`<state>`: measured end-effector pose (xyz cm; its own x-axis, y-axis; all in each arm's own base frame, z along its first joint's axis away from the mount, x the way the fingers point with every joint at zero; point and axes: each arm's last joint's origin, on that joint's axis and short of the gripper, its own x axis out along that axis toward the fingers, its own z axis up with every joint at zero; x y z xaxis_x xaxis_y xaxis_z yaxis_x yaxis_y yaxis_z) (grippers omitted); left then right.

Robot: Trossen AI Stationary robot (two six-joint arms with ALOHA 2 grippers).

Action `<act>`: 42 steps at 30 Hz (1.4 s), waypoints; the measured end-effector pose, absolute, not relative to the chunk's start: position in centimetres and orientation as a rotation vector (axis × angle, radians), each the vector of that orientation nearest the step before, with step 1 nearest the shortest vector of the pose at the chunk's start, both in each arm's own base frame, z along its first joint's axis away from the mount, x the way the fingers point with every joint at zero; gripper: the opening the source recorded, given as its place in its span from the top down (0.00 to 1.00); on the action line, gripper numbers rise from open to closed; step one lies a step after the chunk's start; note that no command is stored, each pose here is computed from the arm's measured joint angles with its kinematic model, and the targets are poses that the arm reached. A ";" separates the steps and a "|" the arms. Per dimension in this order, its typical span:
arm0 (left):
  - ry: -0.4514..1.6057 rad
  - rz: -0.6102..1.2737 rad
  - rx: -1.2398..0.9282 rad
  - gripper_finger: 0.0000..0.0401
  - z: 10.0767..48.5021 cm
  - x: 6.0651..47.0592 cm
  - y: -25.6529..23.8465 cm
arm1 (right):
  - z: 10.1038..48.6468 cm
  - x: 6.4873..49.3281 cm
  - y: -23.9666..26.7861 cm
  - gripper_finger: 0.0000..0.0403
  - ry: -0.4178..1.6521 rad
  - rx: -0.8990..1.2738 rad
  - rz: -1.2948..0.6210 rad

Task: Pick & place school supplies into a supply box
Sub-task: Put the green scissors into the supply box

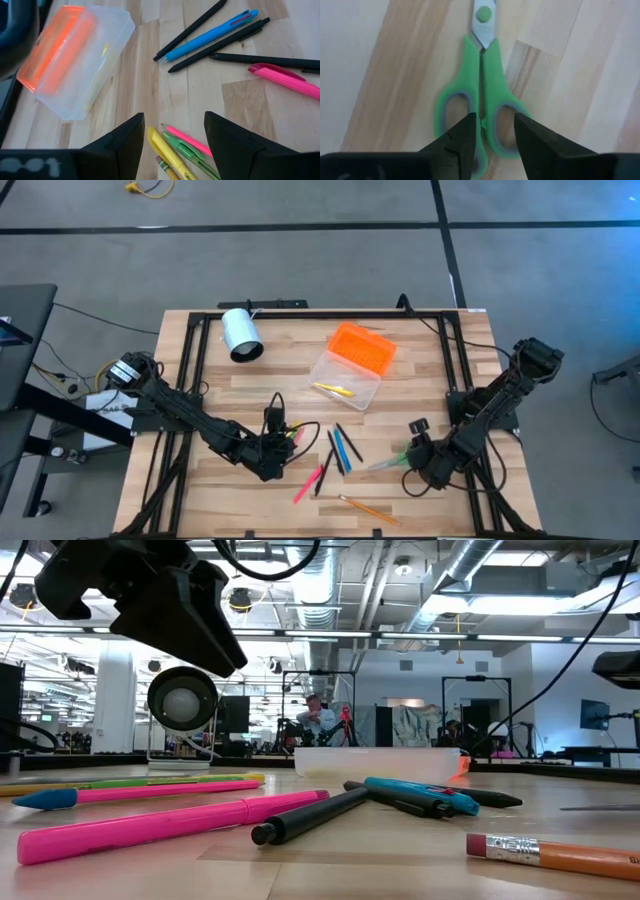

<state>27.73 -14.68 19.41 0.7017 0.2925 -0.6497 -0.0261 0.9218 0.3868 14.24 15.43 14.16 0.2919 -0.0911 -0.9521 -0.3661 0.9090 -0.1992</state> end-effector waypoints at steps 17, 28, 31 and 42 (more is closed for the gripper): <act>0.775 0.184 0.365 0.50 19.4 27.7 -14.7 | 16.0 14.9 16.5 0.68 1.237 -0.316 0.138; 0.774 0.188 0.354 0.50 19.4 27.7 -14.7 | 15.3 14.4 16.7 0.68 1.223 -0.296 0.150; 0.773 0.189 0.352 0.50 19.4 27.7 -14.7 | 15.0 14.3 16.5 0.68 1.238 -0.284 0.136; 0.773 0.189 0.352 0.50 19.4 27.7 -14.7 | 14.9 14.4 16.1 0.68 1.259 -0.254 0.092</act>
<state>27.74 -14.68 19.43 0.7025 0.2938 -0.6482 -0.0386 0.9252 0.3776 14.38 16.12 14.91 0.3070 -0.0703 -0.9491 -0.2072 0.9684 -0.1388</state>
